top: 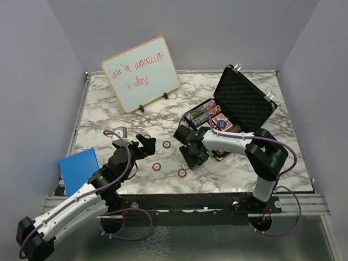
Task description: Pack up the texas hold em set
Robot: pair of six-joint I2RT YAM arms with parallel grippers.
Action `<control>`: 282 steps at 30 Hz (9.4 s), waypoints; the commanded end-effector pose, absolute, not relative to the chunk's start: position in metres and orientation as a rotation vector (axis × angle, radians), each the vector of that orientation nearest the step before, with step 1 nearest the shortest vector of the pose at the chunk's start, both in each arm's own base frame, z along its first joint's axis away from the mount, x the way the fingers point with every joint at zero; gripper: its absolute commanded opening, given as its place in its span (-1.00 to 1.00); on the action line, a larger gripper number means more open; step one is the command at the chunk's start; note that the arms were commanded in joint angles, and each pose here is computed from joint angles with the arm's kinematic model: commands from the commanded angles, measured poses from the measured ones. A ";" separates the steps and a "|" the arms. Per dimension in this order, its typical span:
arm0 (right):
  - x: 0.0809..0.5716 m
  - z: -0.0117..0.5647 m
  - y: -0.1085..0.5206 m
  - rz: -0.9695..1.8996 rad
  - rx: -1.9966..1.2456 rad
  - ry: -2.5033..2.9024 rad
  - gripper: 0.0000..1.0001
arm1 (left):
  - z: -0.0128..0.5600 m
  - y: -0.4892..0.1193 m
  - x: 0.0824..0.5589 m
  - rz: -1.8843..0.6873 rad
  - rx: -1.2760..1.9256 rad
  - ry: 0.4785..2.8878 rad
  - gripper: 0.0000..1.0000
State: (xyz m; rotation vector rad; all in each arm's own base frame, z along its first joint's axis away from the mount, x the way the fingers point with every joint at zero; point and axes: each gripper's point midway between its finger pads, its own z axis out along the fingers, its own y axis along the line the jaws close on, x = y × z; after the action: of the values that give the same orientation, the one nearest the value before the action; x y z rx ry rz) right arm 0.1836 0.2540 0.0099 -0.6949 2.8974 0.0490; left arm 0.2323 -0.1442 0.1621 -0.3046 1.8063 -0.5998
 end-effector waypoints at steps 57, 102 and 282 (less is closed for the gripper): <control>0.197 0.038 0.305 0.214 -0.685 2.746 -0.27 | 0.155 -0.131 0.230 -0.555 -0.343 1.813 0.98; 0.182 -0.009 0.300 0.047 -0.938 2.807 0.17 | 0.153 -0.127 0.227 -0.554 -0.360 1.811 0.98; 0.409 0.103 0.277 0.197 -0.617 2.249 -0.99 | 0.203 -0.181 0.228 -0.759 -0.053 1.701 0.83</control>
State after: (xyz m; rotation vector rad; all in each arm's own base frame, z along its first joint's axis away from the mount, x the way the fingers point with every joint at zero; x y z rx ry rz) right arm 0.3912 0.2759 0.1125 -0.6143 2.2664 0.2532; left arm 0.2254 -0.1847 0.2017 -0.0381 1.7084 -0.7816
